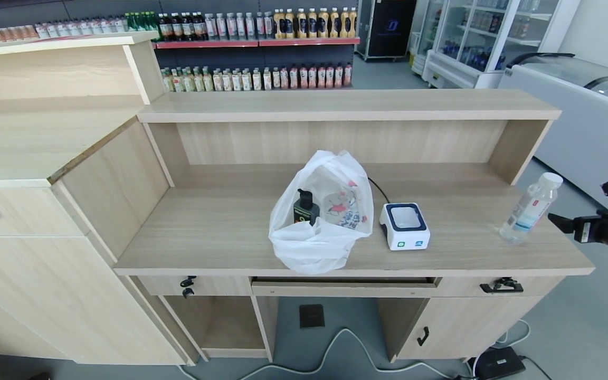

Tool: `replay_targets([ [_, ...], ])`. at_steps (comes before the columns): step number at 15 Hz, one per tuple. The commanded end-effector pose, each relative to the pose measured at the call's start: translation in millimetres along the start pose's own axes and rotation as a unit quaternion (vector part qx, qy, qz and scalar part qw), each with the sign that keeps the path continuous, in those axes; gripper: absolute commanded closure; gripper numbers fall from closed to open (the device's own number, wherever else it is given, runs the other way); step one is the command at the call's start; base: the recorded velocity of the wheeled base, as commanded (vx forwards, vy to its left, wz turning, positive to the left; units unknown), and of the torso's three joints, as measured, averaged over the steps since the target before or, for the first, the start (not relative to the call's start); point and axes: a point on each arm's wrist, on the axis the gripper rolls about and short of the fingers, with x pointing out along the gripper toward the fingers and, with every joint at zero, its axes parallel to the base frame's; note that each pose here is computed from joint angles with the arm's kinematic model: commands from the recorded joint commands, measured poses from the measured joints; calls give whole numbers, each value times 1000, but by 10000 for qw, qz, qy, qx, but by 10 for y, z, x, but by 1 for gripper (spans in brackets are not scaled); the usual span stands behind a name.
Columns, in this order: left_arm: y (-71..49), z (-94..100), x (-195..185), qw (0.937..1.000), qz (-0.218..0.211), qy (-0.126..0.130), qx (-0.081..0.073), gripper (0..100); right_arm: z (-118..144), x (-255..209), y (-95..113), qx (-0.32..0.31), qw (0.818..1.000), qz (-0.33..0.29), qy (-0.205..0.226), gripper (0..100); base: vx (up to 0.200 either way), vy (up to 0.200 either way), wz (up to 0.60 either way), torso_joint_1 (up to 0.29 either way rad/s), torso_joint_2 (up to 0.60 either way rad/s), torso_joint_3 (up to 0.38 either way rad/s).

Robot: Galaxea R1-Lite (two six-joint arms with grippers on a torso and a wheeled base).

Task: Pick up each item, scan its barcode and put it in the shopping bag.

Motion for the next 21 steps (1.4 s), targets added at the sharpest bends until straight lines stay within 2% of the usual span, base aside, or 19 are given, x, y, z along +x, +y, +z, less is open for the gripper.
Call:
replay_targets([
  [1,0,0,0,10000,6,0,2,100,-85,152,114,-23,9999,149,20,0,0,0,0,0,0,0],
  [5,0,0,0,10000,6,0,2,100,-111,279,181,-120,9996,234,-37,0,0,0,0,0,0,0],
  [12,0,0,0,10000,6,0,2,100,-73,445,145,-235,9991,270,-228,0,0,0,0,0,0,0],
  [18,0,0,0,10000,6,0,2,100,-71,589,340,-278,9982,453,-269,0,0,0,0,0,0,0],
  [21,0,0,0,10000,6,0,2,100,-60,676,364,-319,9977,483,-352,0,0,0,0,0,0,0],
])
